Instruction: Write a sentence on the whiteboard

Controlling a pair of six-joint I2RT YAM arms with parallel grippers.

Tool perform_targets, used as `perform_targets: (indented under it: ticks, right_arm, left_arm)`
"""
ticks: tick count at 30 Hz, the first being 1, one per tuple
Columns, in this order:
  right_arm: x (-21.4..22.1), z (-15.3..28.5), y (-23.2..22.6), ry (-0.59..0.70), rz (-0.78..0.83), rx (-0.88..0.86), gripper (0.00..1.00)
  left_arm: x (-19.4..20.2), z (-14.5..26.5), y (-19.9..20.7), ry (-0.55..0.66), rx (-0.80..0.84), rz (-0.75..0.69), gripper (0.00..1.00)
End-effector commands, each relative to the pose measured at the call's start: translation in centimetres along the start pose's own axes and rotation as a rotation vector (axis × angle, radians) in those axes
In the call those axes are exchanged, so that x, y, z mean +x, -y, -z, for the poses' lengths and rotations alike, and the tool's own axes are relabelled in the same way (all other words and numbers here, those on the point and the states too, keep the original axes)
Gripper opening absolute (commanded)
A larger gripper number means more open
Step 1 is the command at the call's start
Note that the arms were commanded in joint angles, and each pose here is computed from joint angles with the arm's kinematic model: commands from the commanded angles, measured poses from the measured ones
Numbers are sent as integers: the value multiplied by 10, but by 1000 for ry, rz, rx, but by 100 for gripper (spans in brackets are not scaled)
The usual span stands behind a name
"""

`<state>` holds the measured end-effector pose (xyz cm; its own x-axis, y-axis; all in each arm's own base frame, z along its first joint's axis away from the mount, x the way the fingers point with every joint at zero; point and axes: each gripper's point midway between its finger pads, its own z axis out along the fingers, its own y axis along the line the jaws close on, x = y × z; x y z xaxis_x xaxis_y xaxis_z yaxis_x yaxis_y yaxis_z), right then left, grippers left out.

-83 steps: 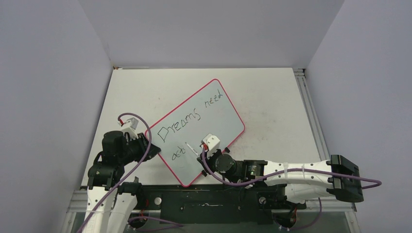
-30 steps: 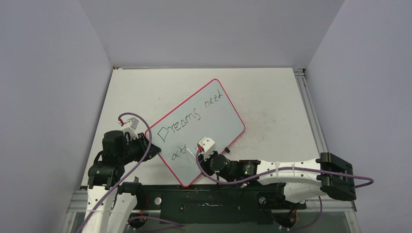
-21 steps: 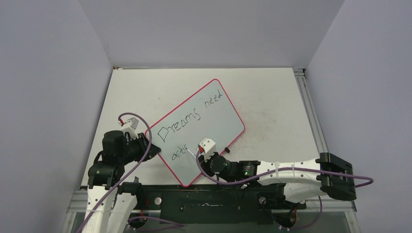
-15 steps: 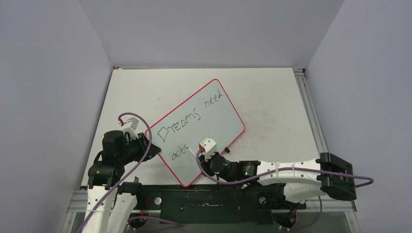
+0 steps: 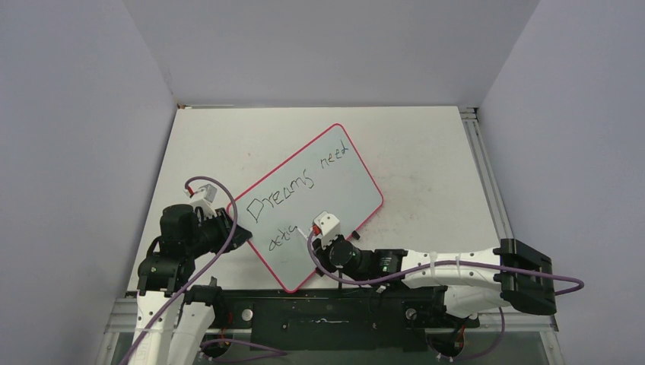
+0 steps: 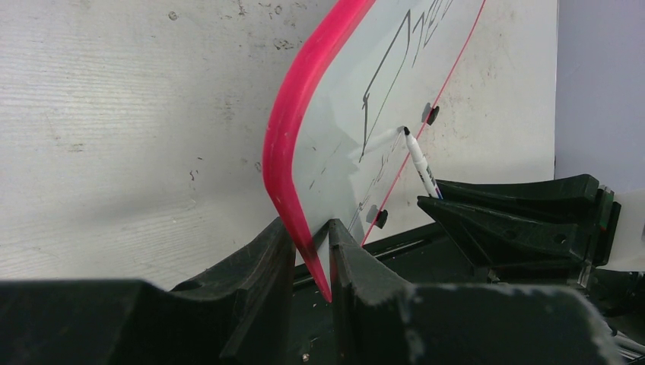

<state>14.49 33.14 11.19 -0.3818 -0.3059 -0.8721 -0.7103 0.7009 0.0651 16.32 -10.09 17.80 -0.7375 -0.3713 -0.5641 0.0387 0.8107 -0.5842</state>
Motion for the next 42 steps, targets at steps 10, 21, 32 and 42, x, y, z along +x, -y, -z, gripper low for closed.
perform_targets:
  ticks: [10,21,32,42]
  right_arm:
    - [-26,-7,-9,59,5,-25,5]
    - [-31,-7,-15,72,17,-49,5]
    - [-33,-6,-20,78,31,-65,5]
    - [-44,11,-2,140,-21,6,5]
  left_arm:
    - [-3,-1,2,4,14,-14,21]
    - [-3,-2,1,3,14,-13,21]
    - [-3,-2,2,2,16,-13,21]
    - [-3,-2,1,2,14,-14,21]
